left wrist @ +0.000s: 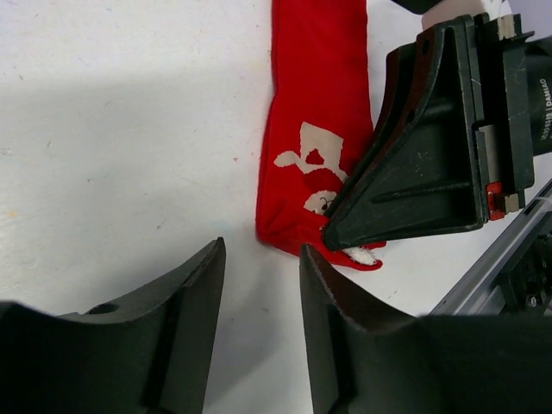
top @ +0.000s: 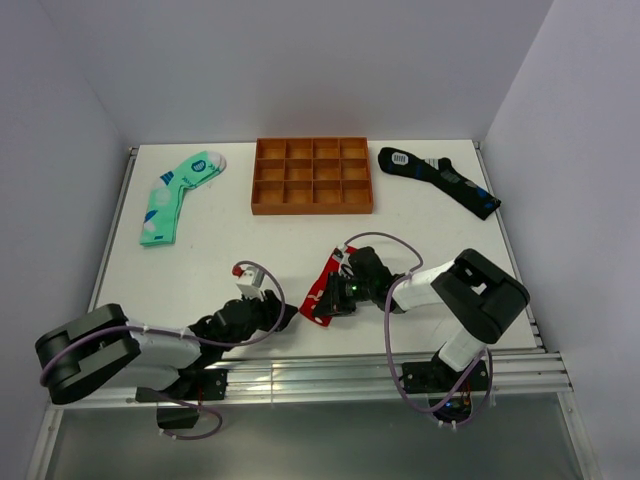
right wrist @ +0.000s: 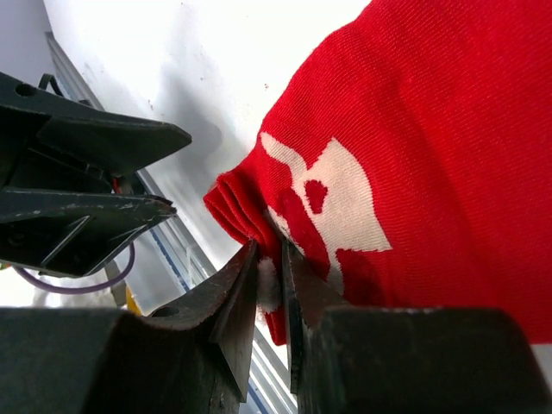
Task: Roll the socks
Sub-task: Roll the sock at the center of the board.
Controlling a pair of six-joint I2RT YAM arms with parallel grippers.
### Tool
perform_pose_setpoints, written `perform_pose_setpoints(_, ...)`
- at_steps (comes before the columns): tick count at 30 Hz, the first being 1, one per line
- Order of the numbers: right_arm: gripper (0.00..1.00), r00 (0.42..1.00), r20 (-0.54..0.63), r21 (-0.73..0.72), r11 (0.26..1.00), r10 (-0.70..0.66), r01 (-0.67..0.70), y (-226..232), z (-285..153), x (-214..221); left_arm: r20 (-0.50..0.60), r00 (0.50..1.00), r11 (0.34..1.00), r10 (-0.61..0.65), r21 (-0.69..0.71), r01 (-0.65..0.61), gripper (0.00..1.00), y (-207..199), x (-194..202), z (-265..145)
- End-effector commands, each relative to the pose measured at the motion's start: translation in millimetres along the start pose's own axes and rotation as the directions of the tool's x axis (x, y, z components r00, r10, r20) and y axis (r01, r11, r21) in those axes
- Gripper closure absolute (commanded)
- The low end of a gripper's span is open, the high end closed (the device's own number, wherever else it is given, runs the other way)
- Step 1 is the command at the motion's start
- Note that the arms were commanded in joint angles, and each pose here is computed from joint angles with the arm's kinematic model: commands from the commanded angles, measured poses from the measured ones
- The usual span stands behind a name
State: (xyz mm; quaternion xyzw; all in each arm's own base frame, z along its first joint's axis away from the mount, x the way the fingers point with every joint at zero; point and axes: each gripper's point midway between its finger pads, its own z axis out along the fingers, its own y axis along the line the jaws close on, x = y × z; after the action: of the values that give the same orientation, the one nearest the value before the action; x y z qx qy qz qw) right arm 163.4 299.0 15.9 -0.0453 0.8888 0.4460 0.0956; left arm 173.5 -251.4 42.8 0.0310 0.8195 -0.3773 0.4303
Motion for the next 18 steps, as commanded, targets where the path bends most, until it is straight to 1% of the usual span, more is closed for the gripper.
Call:
perform_pose_setpoints(1, 0.76, 0.999, -0.030, 0.064, 0.998, 0.021, -0.019, -21, 2, 9, 0.070, 0.997, 0.997, 0.021, 0.071, -0.026, 0.56, -16, -13, 3)
perform_pose_setpoints(6, 0.76, 0.999, -0.034, 0.071, 0.997, 0.017, -0.014, -22, -1, 9, 0.064, 0.997, 0.994, 0.035, 0.104, -0.041, 0.57, -22, -10, 7)
perform_pose_setpoints(13, 0.76, 0.999, -0.035, 0.075, 0.997, 0.014, -0.011, -24, -2, 9, 0.038, 0.998, 0.992, 0.043, 0.117, -0.047, 0.58, -19, 2, 11)
perform_pose_setpoints(14, 0.76, 0.999, -0.037, 0.077, 0.997, 0.014, -0.011, -24, -3, 9, 0.045, 0.998, 0.990, 0.039, 0.137, -0.044, 0.57, -23, 1, 11)
perform_pose_setpoints(15, 0.76, 0.999, -0.037, 0.079, 0.997, 0.015, -0.012, -25, -3, 9, 0.039, 0.998, 0.990, 0.040, 0.136, -0.045, 0.54, -21, 3, 11)
perform_pose_setpoints(17, 0.76, 0.999, -0.038, 0.083, 0.997, 0.015, -0.012, -26, -3, 9, 0.035, 0.999, 0.988, 0.042, 0.147, -0.046, 0.45, -22, 5, 10)
perform_pose_setpoints(18, 0.76, 0.999, -0.038, 0.083, 0.997, 0.015, -0.012, -26, -3, 9, 0.033, 0.998, 0.987, 0.047, 0.150, -0.051, 0.45, -23, 6, 12)
